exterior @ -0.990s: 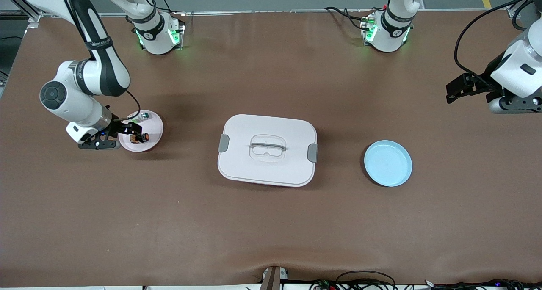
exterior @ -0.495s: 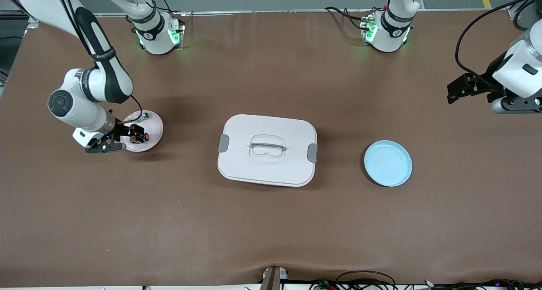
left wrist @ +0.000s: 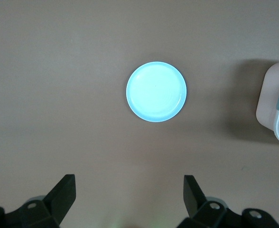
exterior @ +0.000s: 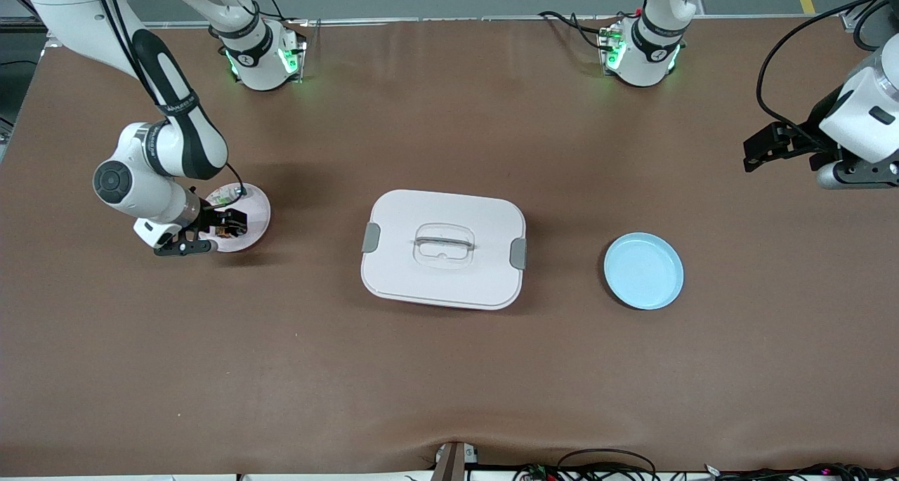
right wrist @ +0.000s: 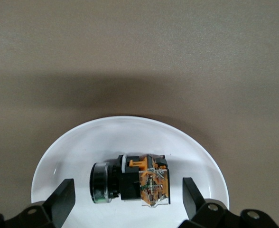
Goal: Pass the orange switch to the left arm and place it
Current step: 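Lower the right gripper over the orange switch on the white plate, then close the right gripper on the orange switch, then lift the switch over the box with the right gripper while the left gripper approaches, then grasp the switch with the left gripper above the white box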
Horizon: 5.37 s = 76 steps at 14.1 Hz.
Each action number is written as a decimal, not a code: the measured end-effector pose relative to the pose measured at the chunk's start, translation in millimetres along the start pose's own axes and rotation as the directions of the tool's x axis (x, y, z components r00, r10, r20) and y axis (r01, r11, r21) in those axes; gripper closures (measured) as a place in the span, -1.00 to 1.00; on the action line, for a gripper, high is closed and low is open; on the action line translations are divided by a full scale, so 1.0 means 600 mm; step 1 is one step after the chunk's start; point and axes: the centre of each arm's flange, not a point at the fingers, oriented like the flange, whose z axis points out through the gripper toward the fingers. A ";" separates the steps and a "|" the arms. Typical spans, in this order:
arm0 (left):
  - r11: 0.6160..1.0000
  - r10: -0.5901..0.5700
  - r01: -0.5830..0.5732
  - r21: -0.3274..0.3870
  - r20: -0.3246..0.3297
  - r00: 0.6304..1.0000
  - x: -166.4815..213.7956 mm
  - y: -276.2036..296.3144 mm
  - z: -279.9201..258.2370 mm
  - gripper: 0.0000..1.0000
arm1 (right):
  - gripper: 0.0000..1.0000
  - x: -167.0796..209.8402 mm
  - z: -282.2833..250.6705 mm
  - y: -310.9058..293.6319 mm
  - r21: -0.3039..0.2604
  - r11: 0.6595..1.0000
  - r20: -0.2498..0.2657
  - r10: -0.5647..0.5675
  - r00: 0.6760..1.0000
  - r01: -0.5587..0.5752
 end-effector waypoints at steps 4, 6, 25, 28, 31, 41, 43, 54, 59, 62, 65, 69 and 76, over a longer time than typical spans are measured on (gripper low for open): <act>1.000 -0.001 0.001 0.000 0.000 1.000 0.000 -0.001 0.000 -1.00 | -1.00 0.001 0.020 0.001 -0.001 1.000 0.000 0.001 1.000 -0.001; 1.000 -0.001 0.001 0.000 0.000 1.000 0.000 -0.001 0.000 -1.00 | -1.00 0.002 0.030 0.002 -0.003 1.000 -0.006 0.002 1.000 -0.002; 1.000 0.004 -0.004 0.001 0.006 1.000 0.003 0.004 0.005 -1.00 | -0.46 0.005 0.009 -0.006 0.012 1.000 0.062 -0.006 0.998 0.006; 1.000 -0.001 0.001 0.001 0.015 1.000 0.008 0.000 0.014 -1.00 | -0.46 0.012 -0.068 -0.028 0.021 1.000 0.110 0.007 0.994 -0.009; 1.000 -0.004 0.004 0.002 0.026 1.000 0.014 -0.003 0.024 -1.00 | -0.46 0.026 -0.188 -0.089 0.009 0.997 0.217 0.068 0.974 -0.072; 1.000 0.015 -0.015 0.005 0.063 0.998 0.032 -0.008 0.059 -1.00 | -0.46 0.007 -0.464 -0.483 0.010 0.908 0.292 0.397 0.870 -0.418; 1.000 0.029 -0.030 0.004 0.071 0.997 0.036 -0.008 0.067 -1.00 | -0.46 0.005 -0.477 -0.543 0.070 0.857 0.362 0.455 0.814 -0.511; 0.953 -0.025 0.074 -0.295 0.167 0.986 0.012 0.110 0.071 -1.00 | -0.46 0.068 -0.467 -0.694 0.276 0.465 0.625 0.578 0.525 -0.841; 0.913 -0.163 0.194 -0.359 0.115 0.980 -0.050 0.315 0.076 -1.00 | -0.46 0.063 -0.441 -0.788 0.312 0.288 0.691 0.586 0.424 -0.906; 0.884 -0.177 0.203 -0.421 0.102 0.979 -0.066 0.368 0.100 -1.00 | -0.46 0.064 -0.434 -0.828 0.291 0.198 0.716 0.604 0.350 -0.936; 0.827 -0.232 0.230 -0.513 0.062 0.971 -0.073 0.396 0.129 -1.00 | -0.46 0.072 -0.433 -0.846 0.270 0.171 0.729 0.606 0.317 -0.948; 0.785 -0.291 0.268 -0.558 0.048 0.955 -0.109 0.435 0.143 -1.00 | -0.46 0.077 -0.432 -0.844 0.269 0.165 0.730 0.608 0.313 -0.949; 0.771 -0.314 0.267 -0.579 0.019 0.949 -0.110 0.450 0.157 -0.87 | -0.46 0.077 -0.432 -0.844 0.269 0.164 0.730 0.608 0.312 -0.949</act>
